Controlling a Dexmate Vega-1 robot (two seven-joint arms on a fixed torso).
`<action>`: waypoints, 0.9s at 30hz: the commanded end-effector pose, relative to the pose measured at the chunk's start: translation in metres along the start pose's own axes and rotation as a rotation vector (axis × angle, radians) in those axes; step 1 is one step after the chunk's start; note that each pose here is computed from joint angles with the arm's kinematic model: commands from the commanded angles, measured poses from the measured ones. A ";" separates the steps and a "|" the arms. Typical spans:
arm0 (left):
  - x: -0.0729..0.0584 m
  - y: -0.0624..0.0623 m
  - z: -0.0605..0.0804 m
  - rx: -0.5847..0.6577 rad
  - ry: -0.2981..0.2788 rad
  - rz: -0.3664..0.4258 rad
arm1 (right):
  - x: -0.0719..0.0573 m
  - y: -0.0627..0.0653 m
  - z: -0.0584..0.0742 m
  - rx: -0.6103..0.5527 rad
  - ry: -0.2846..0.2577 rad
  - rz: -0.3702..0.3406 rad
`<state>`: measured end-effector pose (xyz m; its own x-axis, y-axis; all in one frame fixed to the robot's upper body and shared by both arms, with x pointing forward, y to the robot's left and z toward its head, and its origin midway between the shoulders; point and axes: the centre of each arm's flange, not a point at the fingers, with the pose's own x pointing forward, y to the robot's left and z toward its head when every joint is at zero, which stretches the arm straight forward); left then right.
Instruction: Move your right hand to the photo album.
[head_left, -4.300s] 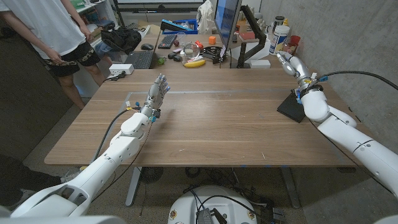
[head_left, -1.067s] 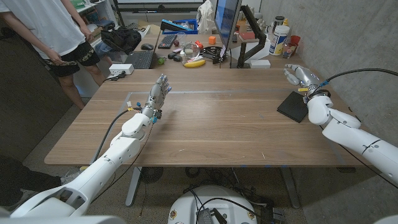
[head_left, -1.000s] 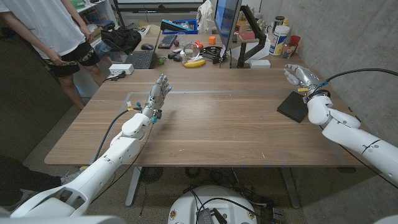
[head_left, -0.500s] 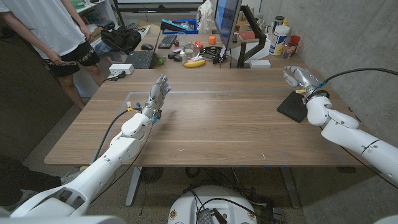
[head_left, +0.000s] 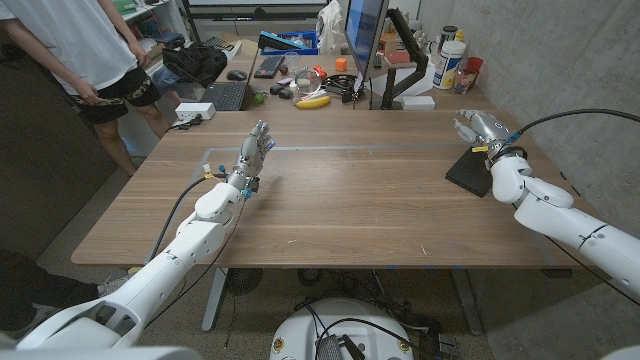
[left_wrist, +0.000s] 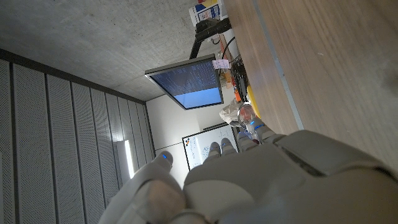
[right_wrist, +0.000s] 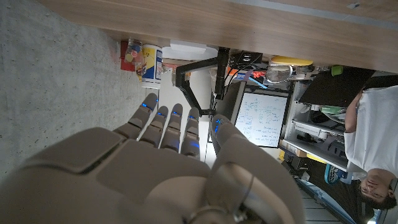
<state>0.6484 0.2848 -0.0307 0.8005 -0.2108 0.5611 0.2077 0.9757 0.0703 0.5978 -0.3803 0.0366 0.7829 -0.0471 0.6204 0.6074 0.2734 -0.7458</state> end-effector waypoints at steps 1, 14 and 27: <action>0.000 0.002 0.000 0.001 0.004 0.000 | 0.001 0.004 0.000 -0.031 0.008 0.023; 0.001 0.003 -0.001 0.001 0.007 -0.002 | 0.001 0.009 -0.002 -0.049 0.022 0.040; -0.001 0.005 -0.002 0.000 0.007 0.001 | 0.000 0.013 -0.002 -0.062 0.030 0.055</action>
<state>0.6501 0.2871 -0.0315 0.8041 -0.2122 0.5554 0.2082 0.9755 0.0713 0.6045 -0.3796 0.0289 0.8117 -0.0589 0.5810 0.5776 0.2276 -0.7839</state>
